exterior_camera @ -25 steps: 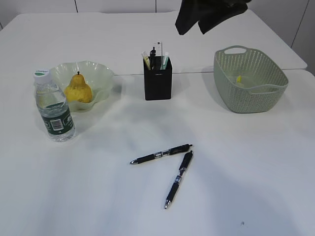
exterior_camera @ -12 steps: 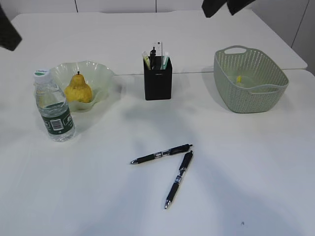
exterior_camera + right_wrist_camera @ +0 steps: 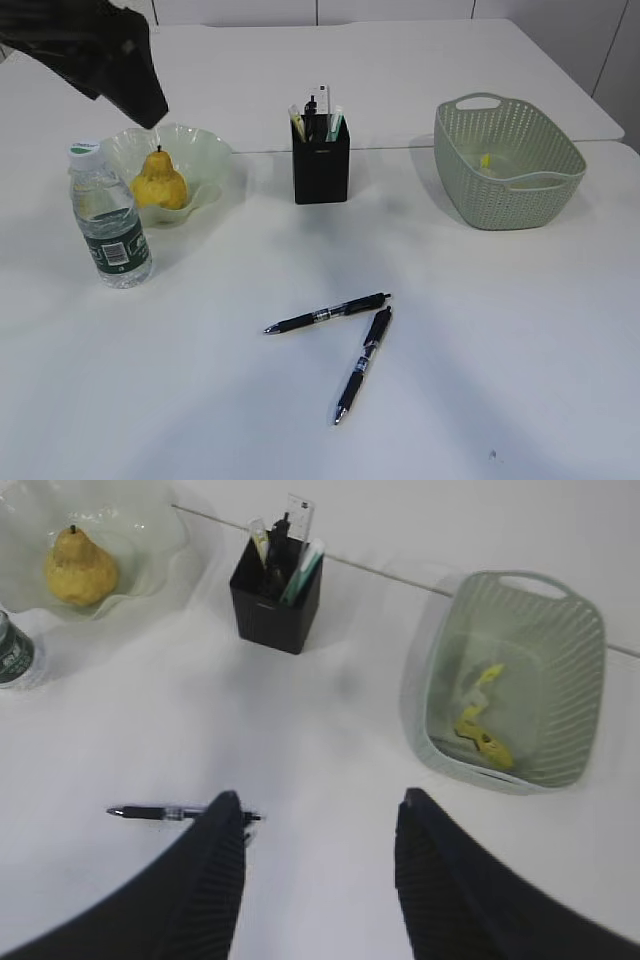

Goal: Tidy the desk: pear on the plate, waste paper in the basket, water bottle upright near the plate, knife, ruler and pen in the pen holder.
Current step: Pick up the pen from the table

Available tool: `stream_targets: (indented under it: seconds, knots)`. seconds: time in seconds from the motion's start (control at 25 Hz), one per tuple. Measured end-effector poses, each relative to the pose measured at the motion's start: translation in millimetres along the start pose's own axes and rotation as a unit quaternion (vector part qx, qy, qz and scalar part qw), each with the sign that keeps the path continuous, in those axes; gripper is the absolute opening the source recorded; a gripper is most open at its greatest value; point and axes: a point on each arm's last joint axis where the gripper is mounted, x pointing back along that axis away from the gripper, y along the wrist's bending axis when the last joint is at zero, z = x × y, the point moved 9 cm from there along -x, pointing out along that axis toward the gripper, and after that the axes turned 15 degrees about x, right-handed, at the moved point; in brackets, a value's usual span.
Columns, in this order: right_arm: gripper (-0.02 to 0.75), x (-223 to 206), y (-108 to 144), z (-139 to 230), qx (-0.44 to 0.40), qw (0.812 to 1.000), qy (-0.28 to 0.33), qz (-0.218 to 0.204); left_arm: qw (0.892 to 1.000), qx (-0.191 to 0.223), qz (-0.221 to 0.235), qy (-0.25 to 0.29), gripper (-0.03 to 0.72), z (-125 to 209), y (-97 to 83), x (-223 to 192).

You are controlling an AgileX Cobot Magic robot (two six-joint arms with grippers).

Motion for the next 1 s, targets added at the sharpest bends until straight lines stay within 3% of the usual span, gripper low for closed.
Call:
stream_targets:
  seconds: [0.32, 0.52, 0.8, 1.0]
  knots:
    - [0.312, 9.5, -11.8, 63.8, -0.003, 0.996, 0.065, 0.064, 1.000, -0.001, 0.000, -0.002, 0.527, -7.5, -0.3, -17.1]
    - [0.309, 5.4, 0.0, 115.8, -0.009, 0.991, 0.116, 0.060, 1.000, 0.000, 0.005, -0.002, 0.527, -8.9, -2.3, -18.7]
    - [0.307, 31.8, 17.1, 158.1, -0.021, 0.993, 0.103, 0.046, 0.999, -0.006, 0.029, 0.016, 0.527, -7.4, -10.4, -33.8]
    - [0.307, 51.5, 25.0, 186.5, -0.025, 0.995, 0.083, 0.050, 0.998, -0.046, 0.036, 0.036, 0.527, -4.0, -20.1, -50.5]
